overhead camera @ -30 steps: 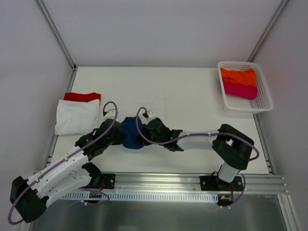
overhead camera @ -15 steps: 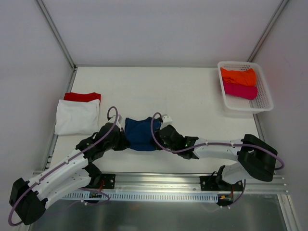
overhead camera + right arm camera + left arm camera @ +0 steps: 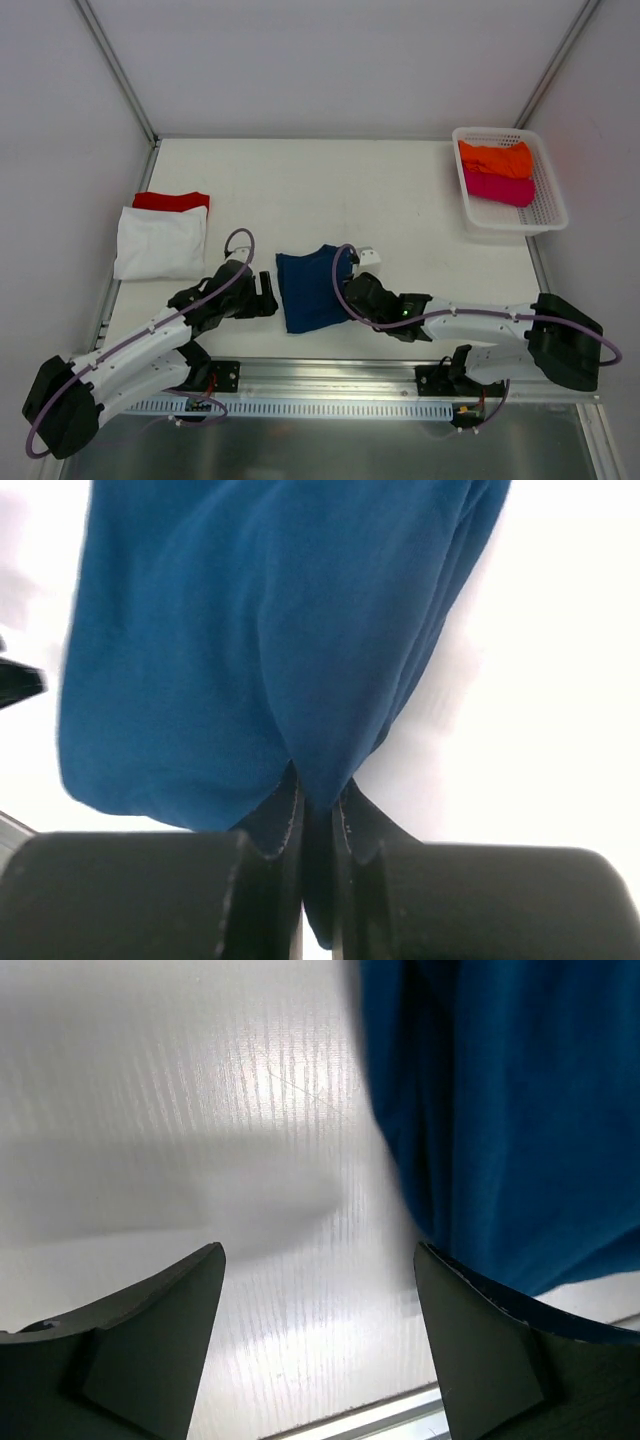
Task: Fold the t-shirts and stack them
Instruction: Neatly place the folded tshirt to the corner
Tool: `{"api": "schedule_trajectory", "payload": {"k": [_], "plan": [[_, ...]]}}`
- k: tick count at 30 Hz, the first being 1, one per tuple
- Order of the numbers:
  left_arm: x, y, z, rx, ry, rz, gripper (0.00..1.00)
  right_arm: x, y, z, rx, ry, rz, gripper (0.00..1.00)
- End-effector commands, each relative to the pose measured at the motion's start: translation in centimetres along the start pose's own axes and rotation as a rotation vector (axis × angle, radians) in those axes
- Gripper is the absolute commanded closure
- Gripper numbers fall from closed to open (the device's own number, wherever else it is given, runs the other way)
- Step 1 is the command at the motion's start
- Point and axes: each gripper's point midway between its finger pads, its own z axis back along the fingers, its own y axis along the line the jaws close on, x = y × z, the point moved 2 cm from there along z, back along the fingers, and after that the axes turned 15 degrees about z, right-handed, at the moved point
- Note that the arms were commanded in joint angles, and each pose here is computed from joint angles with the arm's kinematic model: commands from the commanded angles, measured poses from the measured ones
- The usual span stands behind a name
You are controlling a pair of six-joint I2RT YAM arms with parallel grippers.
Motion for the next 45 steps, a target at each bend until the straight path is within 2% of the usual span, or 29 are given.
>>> {"api": "schedule_trajectory", "payload": {"k": [1,6,13,25,34,37,39,41,43,45], "plan": [[0.0,0.1,-1.4,0.006,0.000,-0.007,0.24,0.3,-1.7,1.4,-0.071,-0.034,-0.012,0.99],[-0.4,-1.8,-3.1,-0.147,-0.018,0.049,0.32,0.6,-2.1,2.5,-0.063,-0.070,-0.029,0.99],[-0.5,-4.5,-3.0,-0.429,-0.088,0.117,0.34,0.0,-2.3,2.1,-0.077,-0.051,-0.010,0.99],[-0.5,-5.5,-1.5,-0.626,-0.146,0.178,0.31,-1.2,-1.3,0.0,-0.071,-0.006,-0.002,1.00],[-1.3,-5.3,-3.5,-0.551,-0.072,0.208,0.31,-1.5,-0.7,-0.3,-0.051,0.004,-0.012,0.99],[-1.4,-5.0,-4.0,-0.531,-0.070,0.220,0.32,-1.5,-0.9,-0.2,-0.054,-0.003,-0.014,0.86],[-1.3,-5.0,-4.1,-0.520,-0.072,0.216,0.32,-1.8,-1.3,-0.2,-0.069,0.004,-0.007,0.57],[-1.0,-5.0,-4.2,-0.507,-0.084,0.211,0.32,-1.7,-1.6,-0.1,-0.090,0.000,-0.011,0.39],[-1.2,-4.1,-4.4,-0.469,-0.088,0.195,0.32,-1.7,-2.0,0.1,-0.111,0.000,-0.003,0.30],[0.1,-4.9,-4.2,-0.466,-0.131,0.167,0.31,-1.2,-2.5,0.7,-0.148,-0.016,0.020,0.28]]}}
